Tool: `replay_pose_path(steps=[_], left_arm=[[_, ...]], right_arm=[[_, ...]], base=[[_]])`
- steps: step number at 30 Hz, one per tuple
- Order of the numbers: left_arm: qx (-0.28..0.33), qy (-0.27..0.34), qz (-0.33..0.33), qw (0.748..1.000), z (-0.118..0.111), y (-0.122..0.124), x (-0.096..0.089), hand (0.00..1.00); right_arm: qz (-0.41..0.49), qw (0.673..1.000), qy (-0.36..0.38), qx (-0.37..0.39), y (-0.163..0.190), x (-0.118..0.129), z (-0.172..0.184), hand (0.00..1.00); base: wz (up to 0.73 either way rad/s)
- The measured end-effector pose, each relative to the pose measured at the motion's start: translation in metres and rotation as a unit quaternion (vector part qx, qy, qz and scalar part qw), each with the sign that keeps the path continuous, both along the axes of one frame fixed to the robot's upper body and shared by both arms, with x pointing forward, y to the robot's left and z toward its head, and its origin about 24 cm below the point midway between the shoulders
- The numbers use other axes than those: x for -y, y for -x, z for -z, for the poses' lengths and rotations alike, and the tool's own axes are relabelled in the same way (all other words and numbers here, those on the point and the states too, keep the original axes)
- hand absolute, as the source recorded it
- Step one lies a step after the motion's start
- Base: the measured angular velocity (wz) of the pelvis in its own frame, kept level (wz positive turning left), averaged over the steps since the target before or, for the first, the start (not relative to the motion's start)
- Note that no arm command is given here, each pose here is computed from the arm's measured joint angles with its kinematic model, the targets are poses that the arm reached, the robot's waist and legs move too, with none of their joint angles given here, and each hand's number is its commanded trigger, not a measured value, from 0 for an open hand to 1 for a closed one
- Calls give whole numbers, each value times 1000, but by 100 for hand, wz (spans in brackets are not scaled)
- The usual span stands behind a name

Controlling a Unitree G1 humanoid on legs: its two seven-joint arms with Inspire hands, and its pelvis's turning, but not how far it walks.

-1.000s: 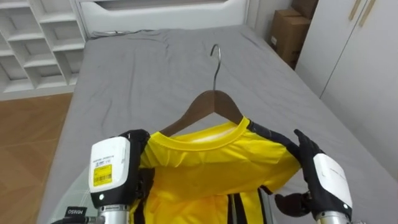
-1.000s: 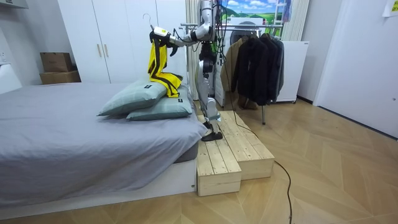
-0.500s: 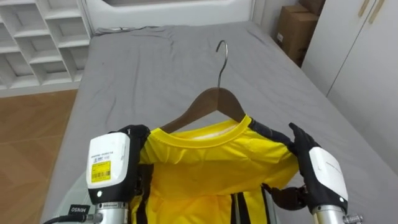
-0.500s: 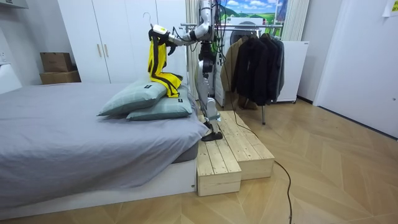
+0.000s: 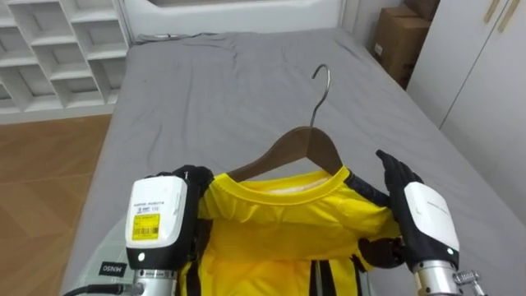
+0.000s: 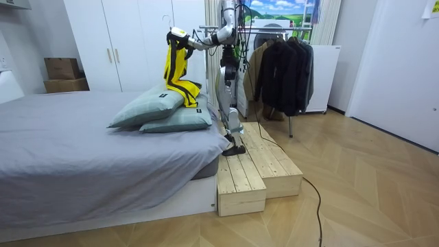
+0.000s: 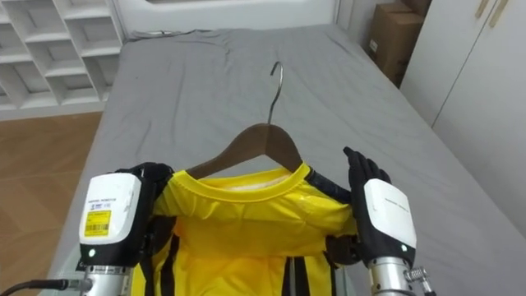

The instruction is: Hang clothes

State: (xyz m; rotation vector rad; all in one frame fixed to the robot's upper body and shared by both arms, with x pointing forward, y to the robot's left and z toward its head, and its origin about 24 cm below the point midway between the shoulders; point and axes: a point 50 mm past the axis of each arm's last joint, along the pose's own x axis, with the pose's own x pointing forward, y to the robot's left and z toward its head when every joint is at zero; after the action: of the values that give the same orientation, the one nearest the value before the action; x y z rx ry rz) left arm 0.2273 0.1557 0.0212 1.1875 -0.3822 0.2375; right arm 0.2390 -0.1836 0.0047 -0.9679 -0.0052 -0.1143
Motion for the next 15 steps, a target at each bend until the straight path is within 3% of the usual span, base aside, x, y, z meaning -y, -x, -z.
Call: replay_pose_path(steps=[15], left_arm=[[19,3,12,1000,-8,-7,3,100]], right_arm=[[8,1000,6,22,-19,6,-11,0]], base=[[2]])
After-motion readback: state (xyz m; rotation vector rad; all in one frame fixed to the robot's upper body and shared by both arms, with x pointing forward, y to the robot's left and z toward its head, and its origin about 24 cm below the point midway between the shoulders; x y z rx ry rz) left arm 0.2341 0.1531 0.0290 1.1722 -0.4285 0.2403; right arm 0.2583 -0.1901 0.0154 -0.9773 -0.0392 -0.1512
